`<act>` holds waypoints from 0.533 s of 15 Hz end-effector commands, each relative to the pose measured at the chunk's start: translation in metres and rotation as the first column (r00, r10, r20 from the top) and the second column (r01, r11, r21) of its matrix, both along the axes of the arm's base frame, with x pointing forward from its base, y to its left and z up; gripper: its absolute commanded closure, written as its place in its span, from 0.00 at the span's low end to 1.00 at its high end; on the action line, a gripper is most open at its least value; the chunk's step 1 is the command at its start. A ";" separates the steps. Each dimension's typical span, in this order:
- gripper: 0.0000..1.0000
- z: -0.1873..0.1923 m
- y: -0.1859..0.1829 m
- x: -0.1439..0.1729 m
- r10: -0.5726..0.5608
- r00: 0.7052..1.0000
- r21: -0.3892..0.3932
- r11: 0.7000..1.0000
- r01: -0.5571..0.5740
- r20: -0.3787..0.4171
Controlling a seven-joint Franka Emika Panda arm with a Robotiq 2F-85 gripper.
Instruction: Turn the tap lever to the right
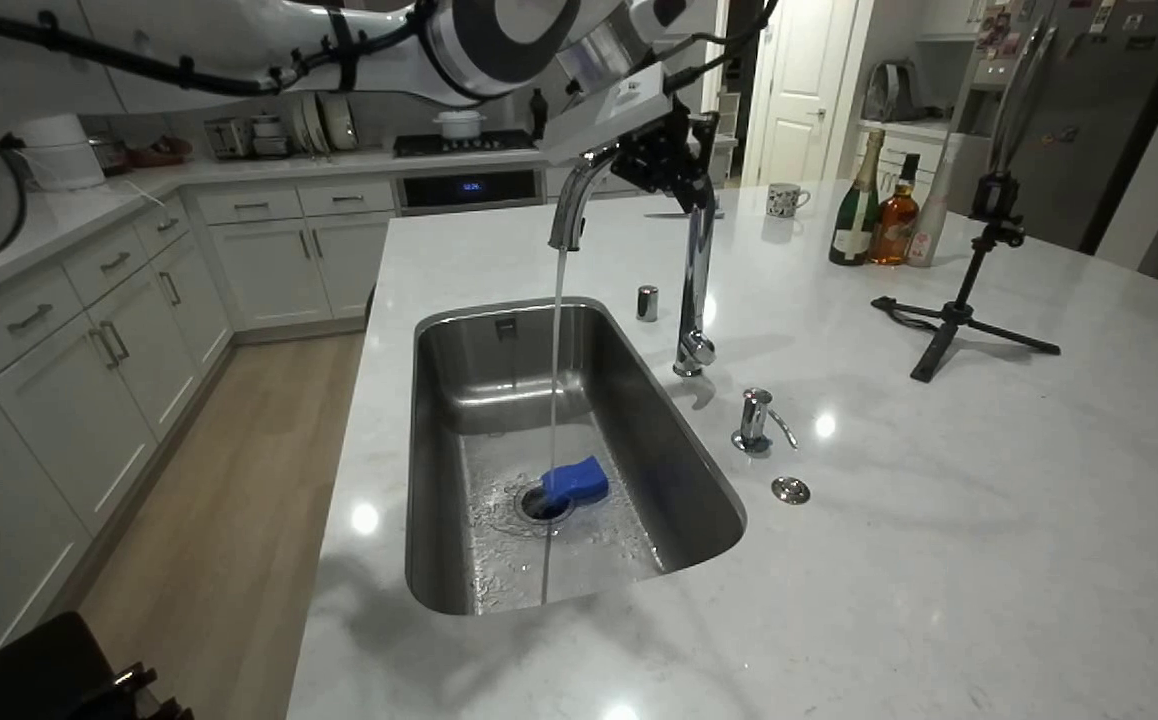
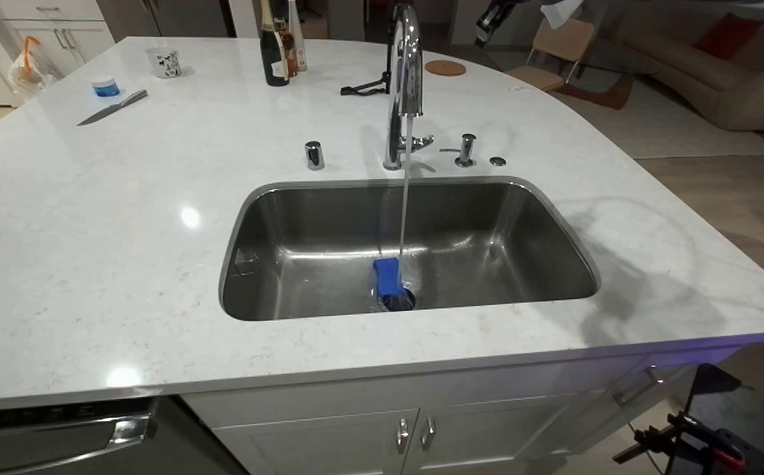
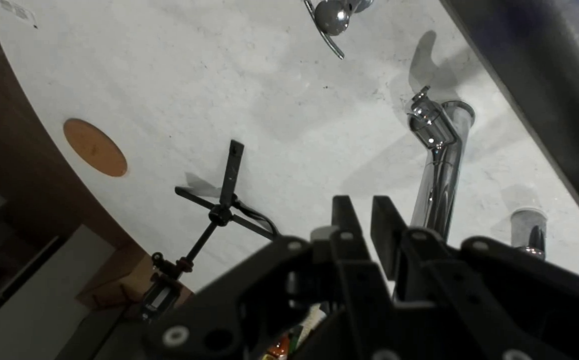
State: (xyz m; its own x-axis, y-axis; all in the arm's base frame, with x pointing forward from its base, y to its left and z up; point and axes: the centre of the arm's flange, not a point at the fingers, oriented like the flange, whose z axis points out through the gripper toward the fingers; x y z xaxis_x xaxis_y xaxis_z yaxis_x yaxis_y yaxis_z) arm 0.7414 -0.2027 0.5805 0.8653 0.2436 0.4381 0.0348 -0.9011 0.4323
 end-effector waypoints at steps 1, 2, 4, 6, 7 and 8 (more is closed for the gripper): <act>0.75 -0.002 0.000 0.000 -0.012 1.000 0.002 1.000 0.012 0.000; 0.68 -0.004 -0.001 0.000 -0.018 1.000 0.003 1.000 0.018 -0.002; 0.66 -0.006 -0.002 0.000 -0.021 1.000 0.003 1.000 0.021 -0.006; 0.66 -0.006 -0.002 0.000 -0.022 1.000 0.002 1.000 0.022 -0.006; 0.66 -0.006 -0.002 0.000 -0.022 1.000 0.002 1.000 0.022 -0.006; 0.66 -0.006 -0.002 0.000 -0.022 1.000 0.002 1.000 0.022 -0.006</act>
